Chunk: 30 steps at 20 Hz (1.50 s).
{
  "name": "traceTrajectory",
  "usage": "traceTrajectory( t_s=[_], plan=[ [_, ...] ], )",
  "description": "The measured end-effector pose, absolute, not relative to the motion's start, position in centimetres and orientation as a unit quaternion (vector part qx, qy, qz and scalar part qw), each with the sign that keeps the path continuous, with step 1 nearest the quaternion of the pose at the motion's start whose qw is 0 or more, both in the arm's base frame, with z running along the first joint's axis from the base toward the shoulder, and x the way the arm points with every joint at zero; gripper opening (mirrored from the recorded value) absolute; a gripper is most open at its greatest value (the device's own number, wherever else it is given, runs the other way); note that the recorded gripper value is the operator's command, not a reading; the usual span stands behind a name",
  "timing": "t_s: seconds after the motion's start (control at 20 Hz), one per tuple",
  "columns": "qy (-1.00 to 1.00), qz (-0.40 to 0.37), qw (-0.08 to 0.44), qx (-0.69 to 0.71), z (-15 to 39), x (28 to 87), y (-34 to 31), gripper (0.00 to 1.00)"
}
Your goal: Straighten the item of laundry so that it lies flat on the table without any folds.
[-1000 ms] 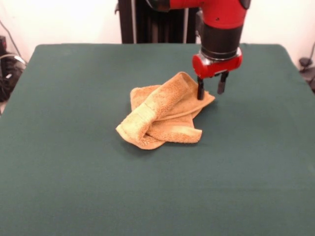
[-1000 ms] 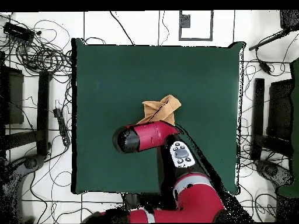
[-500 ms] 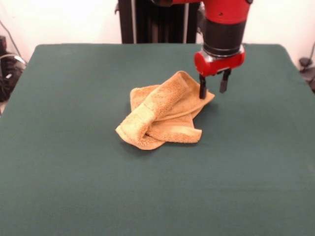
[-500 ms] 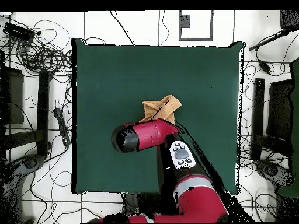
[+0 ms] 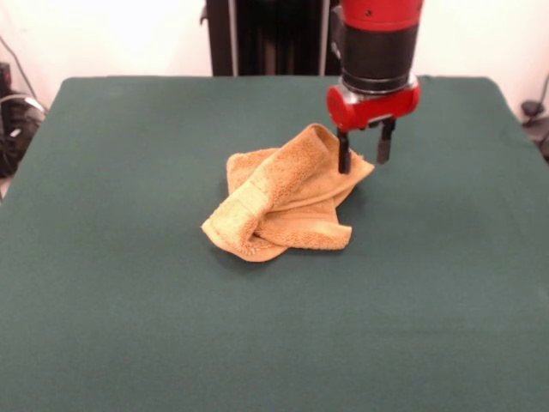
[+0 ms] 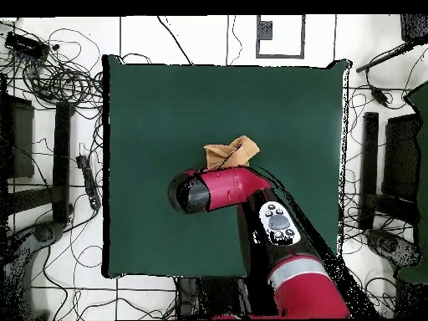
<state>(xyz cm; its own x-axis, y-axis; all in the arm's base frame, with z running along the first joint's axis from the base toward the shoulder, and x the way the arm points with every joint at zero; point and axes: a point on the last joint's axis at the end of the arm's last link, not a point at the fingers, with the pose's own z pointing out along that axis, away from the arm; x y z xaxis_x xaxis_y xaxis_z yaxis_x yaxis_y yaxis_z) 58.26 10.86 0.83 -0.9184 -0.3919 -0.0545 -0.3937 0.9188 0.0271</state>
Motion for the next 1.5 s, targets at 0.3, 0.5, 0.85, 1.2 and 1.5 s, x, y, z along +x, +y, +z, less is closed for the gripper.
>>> traceTrajectory(
  t_s=[0.3, 0.5, 0.85, 1.2, 1.5],
  plan=[
    [0.978, 0.010, 0.029, -0.204, 1.1, 58.5, 9.5, 1.00],
    [0.978, 0.008, 0.028, -0.206, 0.9, 58.4, 9.1, 1.00],
    [0.978, 0.012, 0.023, -0.205, -0.2, 58.4, 9.2, 1.00],
    [0.979, 0.018, 0.010, -0.201, -2.5, 58.0, 9.2, 1.00],
    [0.979, 0.018, 0.007, -0.202, -3.7, 58.1, 9.1, 1.00]
  ],
)
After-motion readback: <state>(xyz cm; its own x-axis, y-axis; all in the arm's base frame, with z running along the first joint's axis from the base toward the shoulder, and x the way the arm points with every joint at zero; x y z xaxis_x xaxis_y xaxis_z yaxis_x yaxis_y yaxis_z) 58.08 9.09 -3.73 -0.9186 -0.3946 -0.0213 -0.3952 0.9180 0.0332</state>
